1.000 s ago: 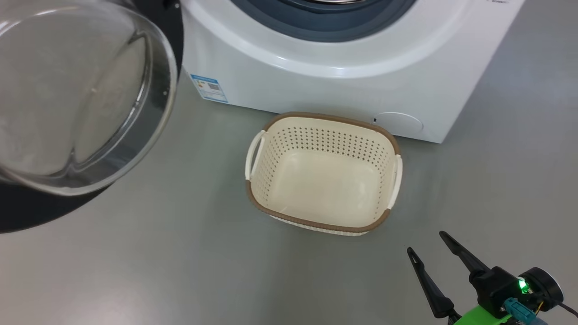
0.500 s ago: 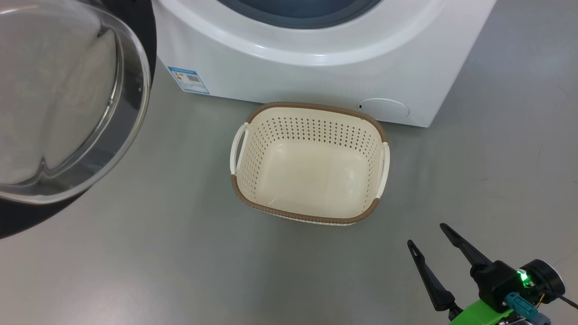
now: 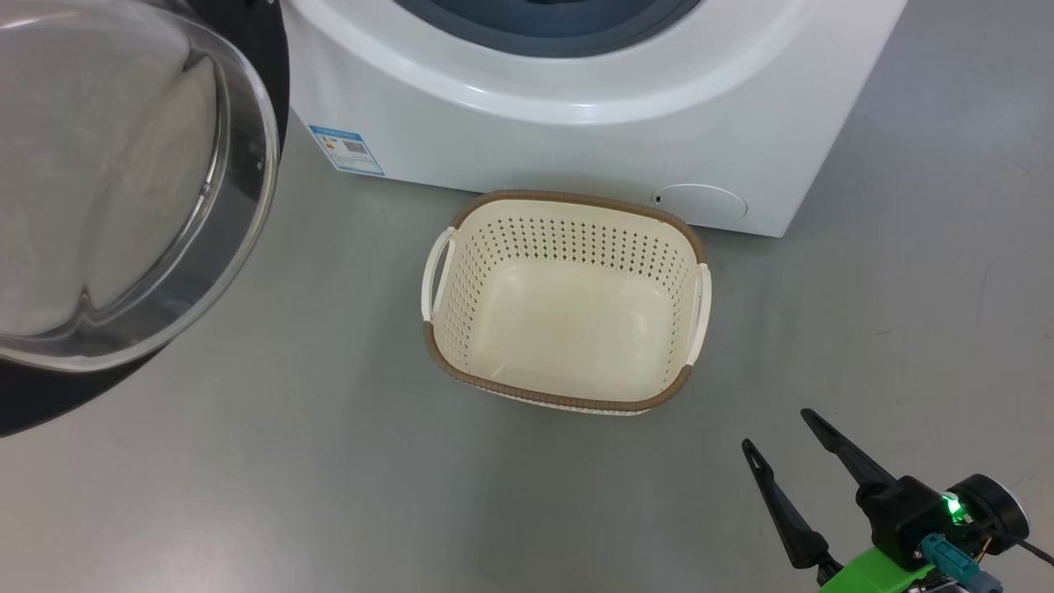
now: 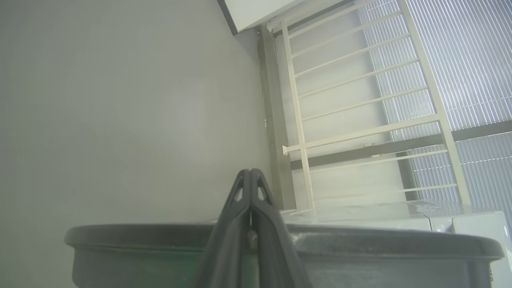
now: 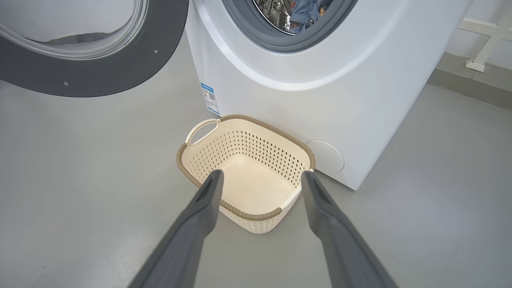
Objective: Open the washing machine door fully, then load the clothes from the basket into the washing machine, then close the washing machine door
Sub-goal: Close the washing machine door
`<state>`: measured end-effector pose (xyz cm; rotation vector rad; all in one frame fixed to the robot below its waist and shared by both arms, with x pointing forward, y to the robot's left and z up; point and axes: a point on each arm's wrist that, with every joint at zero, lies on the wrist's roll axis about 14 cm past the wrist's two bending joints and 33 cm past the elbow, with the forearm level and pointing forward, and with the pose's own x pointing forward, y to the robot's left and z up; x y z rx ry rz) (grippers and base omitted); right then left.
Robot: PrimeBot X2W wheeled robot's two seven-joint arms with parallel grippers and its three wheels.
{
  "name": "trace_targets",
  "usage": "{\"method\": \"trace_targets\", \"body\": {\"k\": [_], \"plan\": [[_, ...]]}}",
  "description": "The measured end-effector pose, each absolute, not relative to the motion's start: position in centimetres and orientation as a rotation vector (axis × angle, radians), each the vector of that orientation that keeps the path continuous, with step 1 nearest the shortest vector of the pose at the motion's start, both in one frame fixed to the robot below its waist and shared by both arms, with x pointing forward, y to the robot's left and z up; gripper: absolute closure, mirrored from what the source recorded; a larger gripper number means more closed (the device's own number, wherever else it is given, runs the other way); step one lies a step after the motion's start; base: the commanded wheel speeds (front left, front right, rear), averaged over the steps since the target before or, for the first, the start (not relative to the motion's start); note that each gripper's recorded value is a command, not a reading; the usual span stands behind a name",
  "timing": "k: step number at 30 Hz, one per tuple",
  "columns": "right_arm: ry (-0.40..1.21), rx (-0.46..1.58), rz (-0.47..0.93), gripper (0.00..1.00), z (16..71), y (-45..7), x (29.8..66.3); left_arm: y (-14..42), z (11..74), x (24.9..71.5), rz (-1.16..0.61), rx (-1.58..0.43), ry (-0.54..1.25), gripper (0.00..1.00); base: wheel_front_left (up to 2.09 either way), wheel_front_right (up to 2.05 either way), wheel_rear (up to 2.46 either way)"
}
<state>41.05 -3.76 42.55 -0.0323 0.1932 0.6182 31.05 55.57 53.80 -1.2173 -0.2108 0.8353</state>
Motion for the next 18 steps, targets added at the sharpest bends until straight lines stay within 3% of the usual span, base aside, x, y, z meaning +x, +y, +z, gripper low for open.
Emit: {"method": "trace_targets", "body": {"k": [18], "plan": [[0.172,-0.029,0.61,0.0,43.7,-3.5,40.4,51.8,54.5,32.2,0.58,-1.222,0.026,1.0,0.0,0.0,0.0]]}}
